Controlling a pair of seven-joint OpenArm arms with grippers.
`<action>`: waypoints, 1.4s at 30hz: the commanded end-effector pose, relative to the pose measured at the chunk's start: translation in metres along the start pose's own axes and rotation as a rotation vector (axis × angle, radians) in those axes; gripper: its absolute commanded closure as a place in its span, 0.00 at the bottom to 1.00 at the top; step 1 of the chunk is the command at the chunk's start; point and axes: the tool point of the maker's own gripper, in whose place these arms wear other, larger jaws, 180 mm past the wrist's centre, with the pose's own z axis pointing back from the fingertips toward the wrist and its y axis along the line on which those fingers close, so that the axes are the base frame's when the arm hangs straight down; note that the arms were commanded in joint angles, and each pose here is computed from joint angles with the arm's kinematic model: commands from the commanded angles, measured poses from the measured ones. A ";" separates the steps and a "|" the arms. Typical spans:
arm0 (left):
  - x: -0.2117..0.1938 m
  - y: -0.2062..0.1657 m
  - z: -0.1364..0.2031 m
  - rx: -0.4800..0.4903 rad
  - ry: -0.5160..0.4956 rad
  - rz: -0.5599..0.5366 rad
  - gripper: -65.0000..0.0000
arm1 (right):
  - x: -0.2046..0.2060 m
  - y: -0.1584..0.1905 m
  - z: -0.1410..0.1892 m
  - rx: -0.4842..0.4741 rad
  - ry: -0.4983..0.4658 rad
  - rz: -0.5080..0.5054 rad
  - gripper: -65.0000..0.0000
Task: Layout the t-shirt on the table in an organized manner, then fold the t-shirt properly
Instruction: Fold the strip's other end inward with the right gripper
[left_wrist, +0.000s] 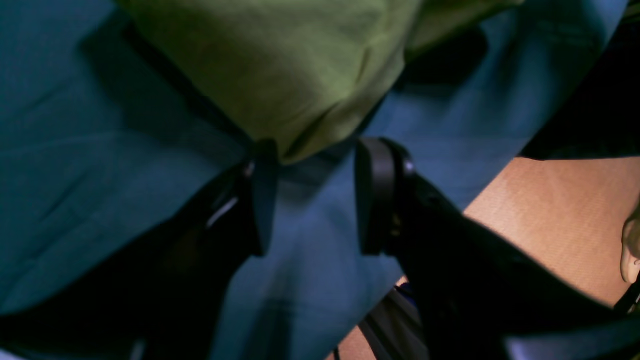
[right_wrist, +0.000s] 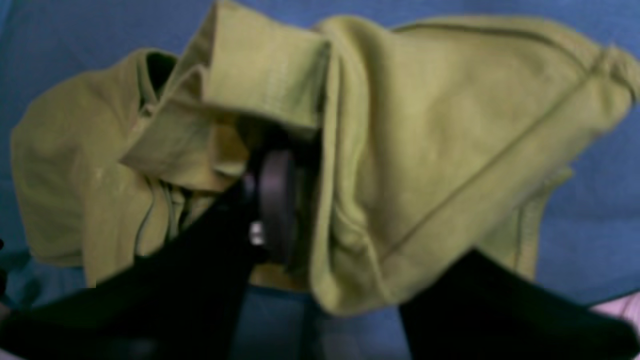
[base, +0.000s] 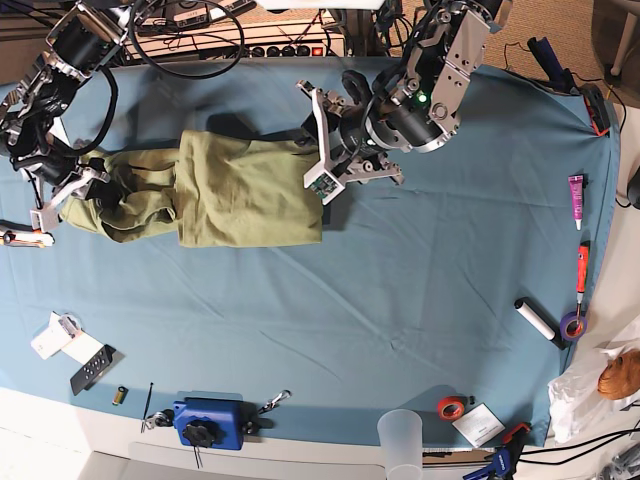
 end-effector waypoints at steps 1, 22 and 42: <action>0.011 -0.003 0.003 -0.009 -0.041 -0.011 0.63 | 0.024 -0.006 0.013 -0.021 -0.057 0.017 0.68; 0.011 -0.003 0.003 -0.011 -0.044 -0.012 0.63 | 0.023 -0.067 0.087 -0.191 -0.040 0.078 0.50; 0.011 -0.004 0.003 -0.013 -0.046 -0.011 0.63 | 0.026 -0.084 0.033 -0.051 -0.128 -0.215 0.50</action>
